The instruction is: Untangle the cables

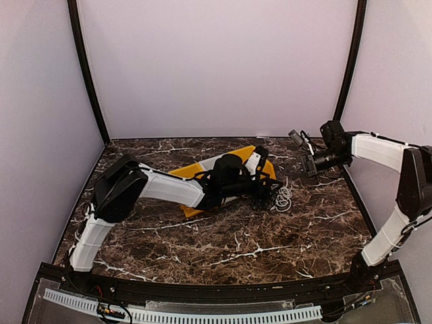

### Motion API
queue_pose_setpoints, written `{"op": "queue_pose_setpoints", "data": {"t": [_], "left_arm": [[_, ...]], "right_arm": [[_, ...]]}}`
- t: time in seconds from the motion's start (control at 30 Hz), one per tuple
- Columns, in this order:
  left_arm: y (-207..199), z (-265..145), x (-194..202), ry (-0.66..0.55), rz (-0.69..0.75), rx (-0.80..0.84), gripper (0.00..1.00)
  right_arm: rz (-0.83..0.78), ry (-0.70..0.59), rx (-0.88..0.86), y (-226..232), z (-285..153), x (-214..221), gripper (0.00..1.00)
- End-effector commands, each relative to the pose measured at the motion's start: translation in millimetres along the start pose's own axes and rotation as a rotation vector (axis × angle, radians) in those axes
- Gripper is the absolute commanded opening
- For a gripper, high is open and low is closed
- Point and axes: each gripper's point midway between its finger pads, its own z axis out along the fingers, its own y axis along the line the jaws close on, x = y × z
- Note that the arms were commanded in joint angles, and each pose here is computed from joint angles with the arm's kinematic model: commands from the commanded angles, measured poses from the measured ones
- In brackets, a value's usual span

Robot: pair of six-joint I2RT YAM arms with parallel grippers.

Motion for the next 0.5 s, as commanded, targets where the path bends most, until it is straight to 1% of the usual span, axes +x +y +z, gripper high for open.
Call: {"op": "queue_pose_setpoints", "data": {"t": [0.0,0.2,0.27,0.3,0.33,0.37,0.4,0.47], "left_arm": [[3.1,21.3,-20.6,-0.108,0.073,-0.007,0.72],[13.6,51.5,-3.0,-0.147,0.111,-0.020,0.60],[14.8,62.2,4.0,-0.151,0.122,-0.014,0.54],[11.5,66.3,-5.9,-0.174,0.135,-0.007,0.50],[16.8,72.9,11.7,-0.143,0.132,-0.016,0.47],[16.2,76.1,4.0,-0.162,0.133,-0.023,0.46],[19.9,80.9,18.6,-0.133,0.128,-0.030,0.45],[22.1,85.4,25.0,-0.115,0.114,-0.033,0.42]], "right_arm": [[-0.039,-0.020,-0.057,24.7,-6.0,-8.1,0.00],[-0.116,-0.056,-0.137,66.2,-22.1,-27.7,0.00],[-0.147,-0.069,-0.152,78.4,-28.5,-35.8,0.00],[-0.162,-0.075,-0.158,84.1,-31.9,-39.7,0.00],[-0.180,-0.082,-0.163,90.1,-35.1,-44.7,0.00],[-0.197,-0.090,-0.171,96.3,-38.4,-49.3,0.00],[-0.214,-0.098,-0.180,103.2,-42.3,-54.2,0.00],[-0.260,-0.114,-0.188,116.2,-50.5,-65.5,0.00]]}}
